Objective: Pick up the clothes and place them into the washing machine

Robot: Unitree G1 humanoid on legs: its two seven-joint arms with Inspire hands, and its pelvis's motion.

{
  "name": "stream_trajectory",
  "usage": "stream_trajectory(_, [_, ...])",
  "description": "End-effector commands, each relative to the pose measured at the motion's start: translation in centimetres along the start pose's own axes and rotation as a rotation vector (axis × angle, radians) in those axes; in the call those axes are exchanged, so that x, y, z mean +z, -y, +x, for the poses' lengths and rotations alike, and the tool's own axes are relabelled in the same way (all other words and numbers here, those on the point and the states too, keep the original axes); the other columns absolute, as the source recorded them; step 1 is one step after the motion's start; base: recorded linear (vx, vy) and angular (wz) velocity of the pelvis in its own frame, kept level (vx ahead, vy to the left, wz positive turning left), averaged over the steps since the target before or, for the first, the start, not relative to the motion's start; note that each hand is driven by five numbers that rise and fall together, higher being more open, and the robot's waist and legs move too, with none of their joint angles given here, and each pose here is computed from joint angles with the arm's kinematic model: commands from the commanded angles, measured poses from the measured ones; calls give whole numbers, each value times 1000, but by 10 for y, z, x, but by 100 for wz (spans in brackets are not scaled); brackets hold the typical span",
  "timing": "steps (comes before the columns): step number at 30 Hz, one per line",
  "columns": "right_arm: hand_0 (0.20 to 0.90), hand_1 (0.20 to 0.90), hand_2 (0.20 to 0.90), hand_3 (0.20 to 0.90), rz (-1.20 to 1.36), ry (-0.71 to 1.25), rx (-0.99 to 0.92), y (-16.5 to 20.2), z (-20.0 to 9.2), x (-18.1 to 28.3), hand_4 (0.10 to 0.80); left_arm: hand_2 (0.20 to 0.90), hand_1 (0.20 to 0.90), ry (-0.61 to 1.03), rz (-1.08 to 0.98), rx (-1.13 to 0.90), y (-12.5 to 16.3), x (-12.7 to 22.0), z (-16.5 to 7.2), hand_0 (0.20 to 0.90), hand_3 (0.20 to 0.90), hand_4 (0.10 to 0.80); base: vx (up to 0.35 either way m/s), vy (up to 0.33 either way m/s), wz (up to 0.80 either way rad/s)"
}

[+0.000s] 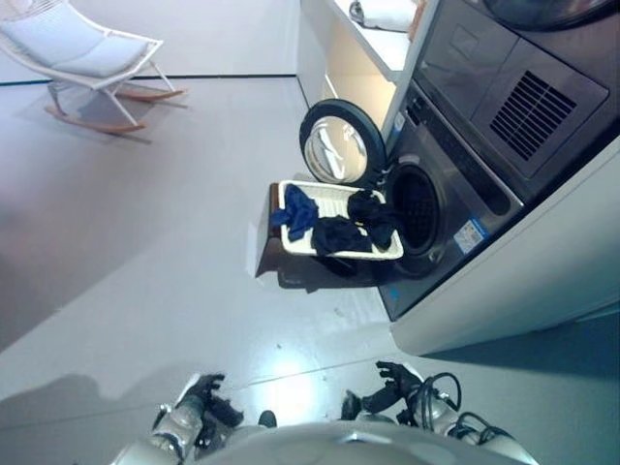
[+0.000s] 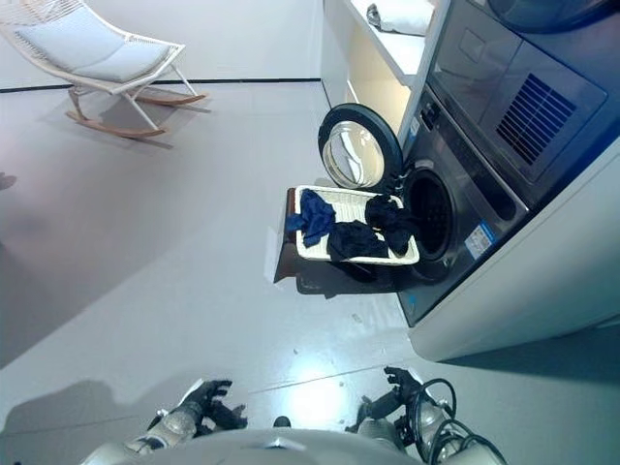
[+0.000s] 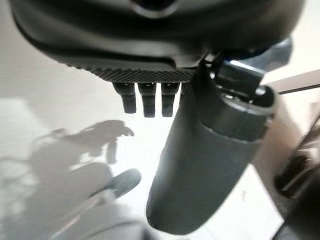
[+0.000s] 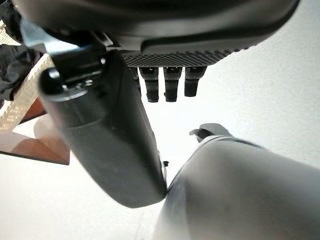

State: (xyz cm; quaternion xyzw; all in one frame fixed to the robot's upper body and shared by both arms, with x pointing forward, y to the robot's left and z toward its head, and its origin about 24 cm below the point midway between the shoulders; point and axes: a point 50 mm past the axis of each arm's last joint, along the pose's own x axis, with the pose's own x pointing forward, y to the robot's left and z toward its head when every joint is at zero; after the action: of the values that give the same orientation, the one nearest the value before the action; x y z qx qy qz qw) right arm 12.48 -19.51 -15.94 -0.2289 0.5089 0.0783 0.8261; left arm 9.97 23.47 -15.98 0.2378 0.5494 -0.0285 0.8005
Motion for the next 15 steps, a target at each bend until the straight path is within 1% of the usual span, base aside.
stream_trajectory(1, [900, 900, 900, 900, -67, -177, -46, 16, -10, -48, 800, 900, 900, 18, 6, -8, -2, 0, 0, 900, 900, 800, 318, -126, 63])
stream_trajectory(3, [900, 900, 900, 900, -76, -210, -40, 14, -13, -59, 800, 900, 900, 10, 6, -10, 0, -4, -1, 900, 900, 800, 313, -152, 88])
stream_trajectory(5, [900, 900, 900, 900, -66, -212, -49, 17, -14, -60, 800, 900, 900, -2, 4, -17, 3, -7, -2, 900, 900, 800, 284, -170, 95])
stream_trajectory(6, [900, 900, 900, 900, -65, -199, -55, 19, -12, -57, 800, 900, 900, -3, 2, -20, 5, -7, -2, 900, 900, 800, 258, -184, 49])
stream_trajectory(11, [900, 900, 900, 900, -55, -111, -89, 30, -7, -36, 800, 900, 900, 55, -34, -25, 10, 9, 0, 900, 900, 800, 253, -200, 14])
stream_trajectory(15, [900, 900, 900, 900, -76, -44, -99, 33, -3, -18, 800, 900, 900, 114, -87, -12, 12, 24, 1, 900, 900, 800, 197, -216, -9])
